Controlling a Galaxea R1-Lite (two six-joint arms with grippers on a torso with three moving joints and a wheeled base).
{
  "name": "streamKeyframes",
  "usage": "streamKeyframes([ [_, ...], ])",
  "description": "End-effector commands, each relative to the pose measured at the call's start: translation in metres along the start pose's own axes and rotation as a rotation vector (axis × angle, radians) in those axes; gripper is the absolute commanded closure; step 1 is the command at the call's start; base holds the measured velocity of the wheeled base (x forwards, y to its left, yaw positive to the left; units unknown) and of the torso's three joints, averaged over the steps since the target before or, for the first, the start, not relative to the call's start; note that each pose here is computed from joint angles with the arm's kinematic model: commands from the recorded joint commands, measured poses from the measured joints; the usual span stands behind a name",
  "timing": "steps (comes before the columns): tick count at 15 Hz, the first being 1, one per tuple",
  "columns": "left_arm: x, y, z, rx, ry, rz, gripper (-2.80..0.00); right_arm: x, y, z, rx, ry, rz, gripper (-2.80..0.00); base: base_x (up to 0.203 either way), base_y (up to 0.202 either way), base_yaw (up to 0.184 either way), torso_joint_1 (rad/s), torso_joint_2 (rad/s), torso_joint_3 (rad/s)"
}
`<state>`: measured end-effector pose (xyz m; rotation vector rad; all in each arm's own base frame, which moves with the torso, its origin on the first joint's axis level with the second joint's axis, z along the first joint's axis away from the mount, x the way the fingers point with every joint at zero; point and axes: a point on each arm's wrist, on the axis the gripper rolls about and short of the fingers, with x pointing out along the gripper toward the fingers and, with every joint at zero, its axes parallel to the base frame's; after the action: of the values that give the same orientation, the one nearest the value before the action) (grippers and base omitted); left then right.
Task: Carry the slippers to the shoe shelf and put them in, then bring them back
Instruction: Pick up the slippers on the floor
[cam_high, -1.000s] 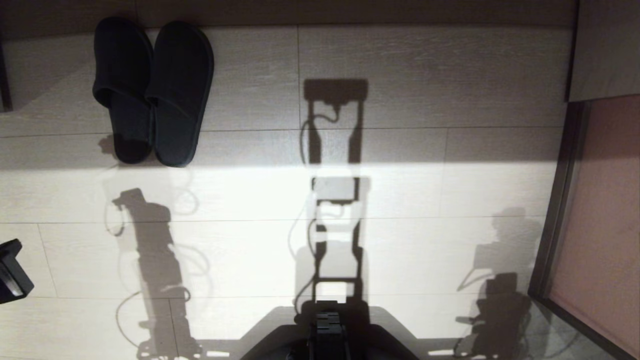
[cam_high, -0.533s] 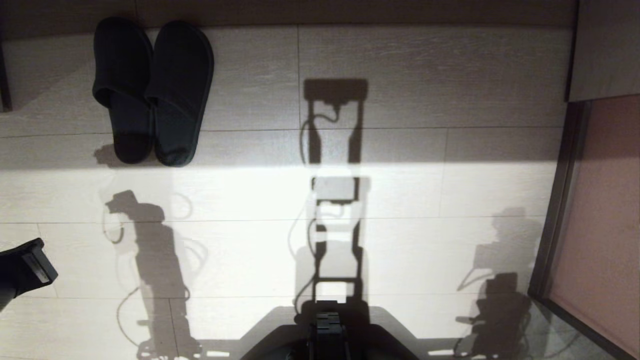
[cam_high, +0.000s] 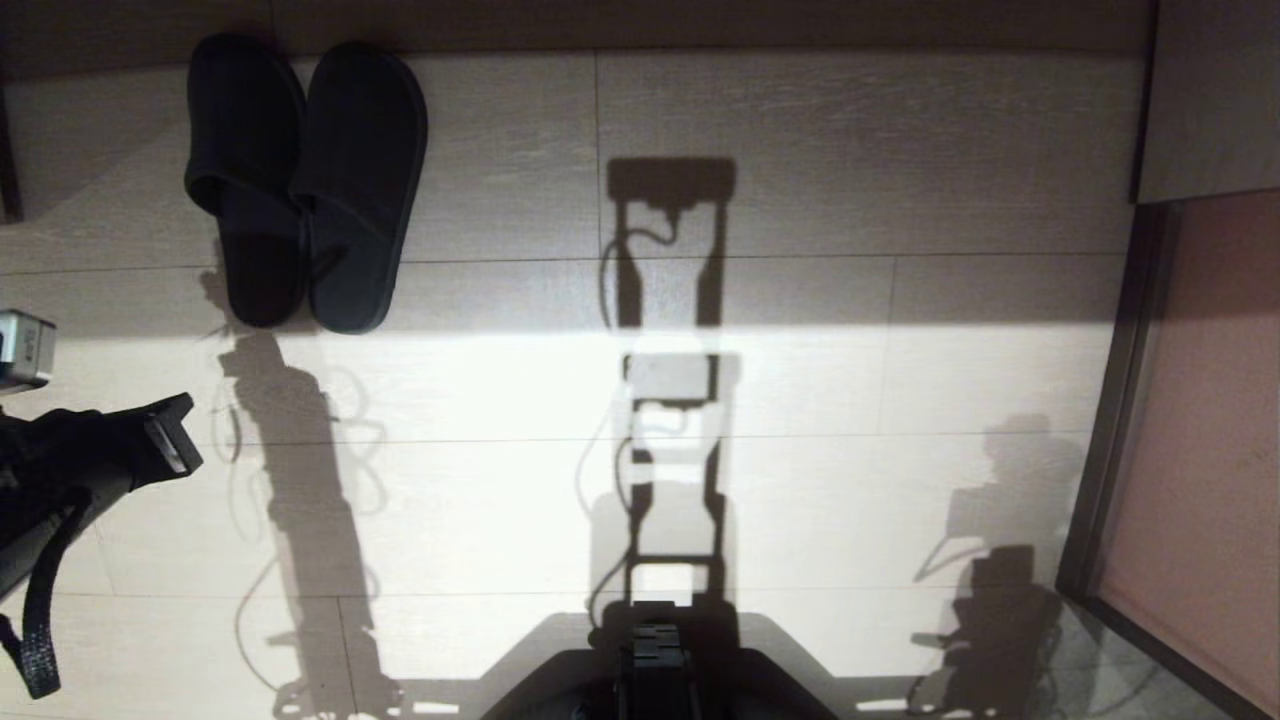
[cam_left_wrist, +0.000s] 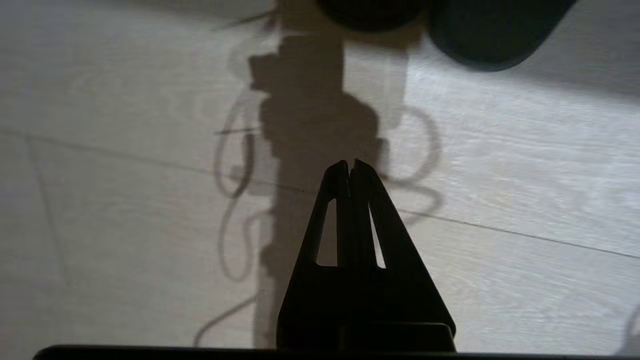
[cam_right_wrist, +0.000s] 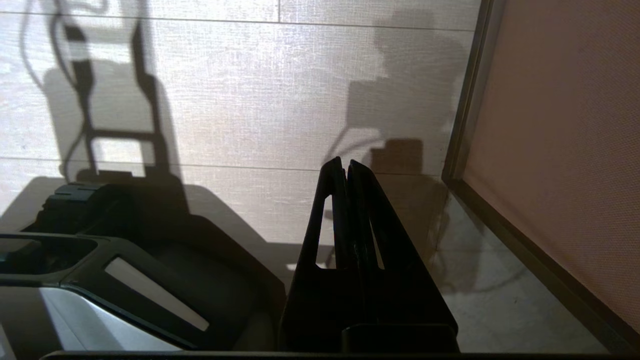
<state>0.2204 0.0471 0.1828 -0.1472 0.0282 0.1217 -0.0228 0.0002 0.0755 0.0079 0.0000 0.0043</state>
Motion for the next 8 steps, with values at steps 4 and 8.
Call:
streamKeyframes([
  [4,0.002,-0.011,0.012,0.002,-0.058,-0.073,0.00,0.000,0.000,0.000,0.000,-0.002,0.000,0.00,0.000,0.000,0.000,0.000,0.00,0.000],
  [8,0.009,-0.008,0.012,0.013,-0.099,-0.066,-2.80,0.000,0.000,0.000,0.000,-0.002,0.000,0.00,0.000,0.000,0.000,0.000,0.00,0.000],
])
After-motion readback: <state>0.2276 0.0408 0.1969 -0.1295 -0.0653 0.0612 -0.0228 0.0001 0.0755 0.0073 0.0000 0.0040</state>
